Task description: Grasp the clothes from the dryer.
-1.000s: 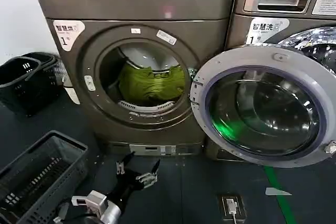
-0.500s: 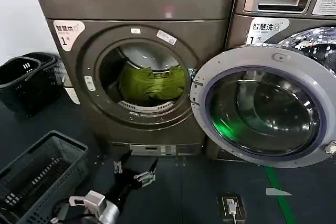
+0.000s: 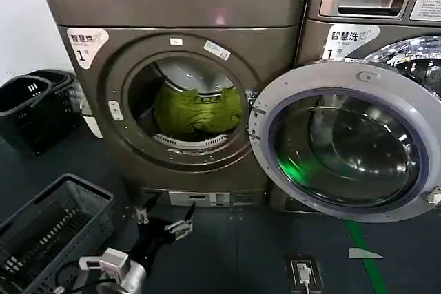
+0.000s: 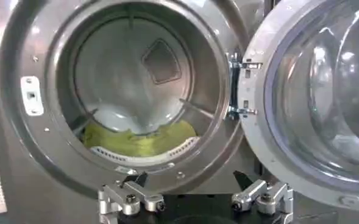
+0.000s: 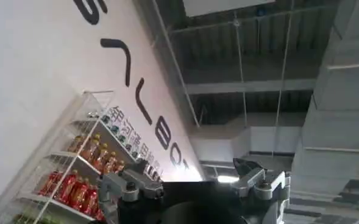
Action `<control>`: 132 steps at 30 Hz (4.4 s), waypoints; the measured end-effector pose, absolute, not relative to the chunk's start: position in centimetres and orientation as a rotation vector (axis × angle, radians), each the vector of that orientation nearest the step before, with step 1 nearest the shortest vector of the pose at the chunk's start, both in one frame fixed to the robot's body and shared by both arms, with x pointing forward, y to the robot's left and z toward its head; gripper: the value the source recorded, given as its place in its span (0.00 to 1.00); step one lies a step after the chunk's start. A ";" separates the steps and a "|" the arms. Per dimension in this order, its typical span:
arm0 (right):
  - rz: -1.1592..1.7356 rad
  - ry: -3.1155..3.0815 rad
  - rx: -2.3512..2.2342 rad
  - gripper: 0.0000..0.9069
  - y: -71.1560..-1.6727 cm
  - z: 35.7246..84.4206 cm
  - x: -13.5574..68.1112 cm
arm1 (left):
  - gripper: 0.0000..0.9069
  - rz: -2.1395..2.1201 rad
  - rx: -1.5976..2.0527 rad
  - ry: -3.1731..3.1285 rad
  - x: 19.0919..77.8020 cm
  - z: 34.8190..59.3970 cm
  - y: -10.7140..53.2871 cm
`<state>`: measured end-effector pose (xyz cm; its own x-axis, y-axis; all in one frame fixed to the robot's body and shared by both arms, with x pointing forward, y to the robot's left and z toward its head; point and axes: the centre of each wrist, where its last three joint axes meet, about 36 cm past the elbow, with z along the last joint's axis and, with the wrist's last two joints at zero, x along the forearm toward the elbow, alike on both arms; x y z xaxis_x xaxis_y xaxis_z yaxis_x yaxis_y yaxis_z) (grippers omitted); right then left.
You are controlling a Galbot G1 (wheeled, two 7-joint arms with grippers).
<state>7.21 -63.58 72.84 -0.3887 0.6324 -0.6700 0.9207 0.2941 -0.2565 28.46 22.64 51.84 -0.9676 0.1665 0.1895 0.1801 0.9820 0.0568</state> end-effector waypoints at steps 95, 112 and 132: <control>-0.848 2.119 1.307 1.00 -62.3 73.2 7.5 | 1.00 -0.140 -0.217 -2.957 29.2 50.7 21.9; -0.848 2.104 1.304 1.00 -61.8 73.7 7.2 | 1.00 -0.145 -0.252 -2.967 28.9 51.5 22.0; -0.912 2.053 1.409 1.00 -60.0 74.3 5.5 | 1.00 -0.881 -0.230 -2.954 34.1 51.1 24.0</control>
<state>5.49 -60.02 74.27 -0.3509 0.6128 -0.7081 0.9362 0.2459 -0.2511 34.12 23.99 51.10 -0.9877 0.1277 0.0903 0.1562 0.8267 0.5405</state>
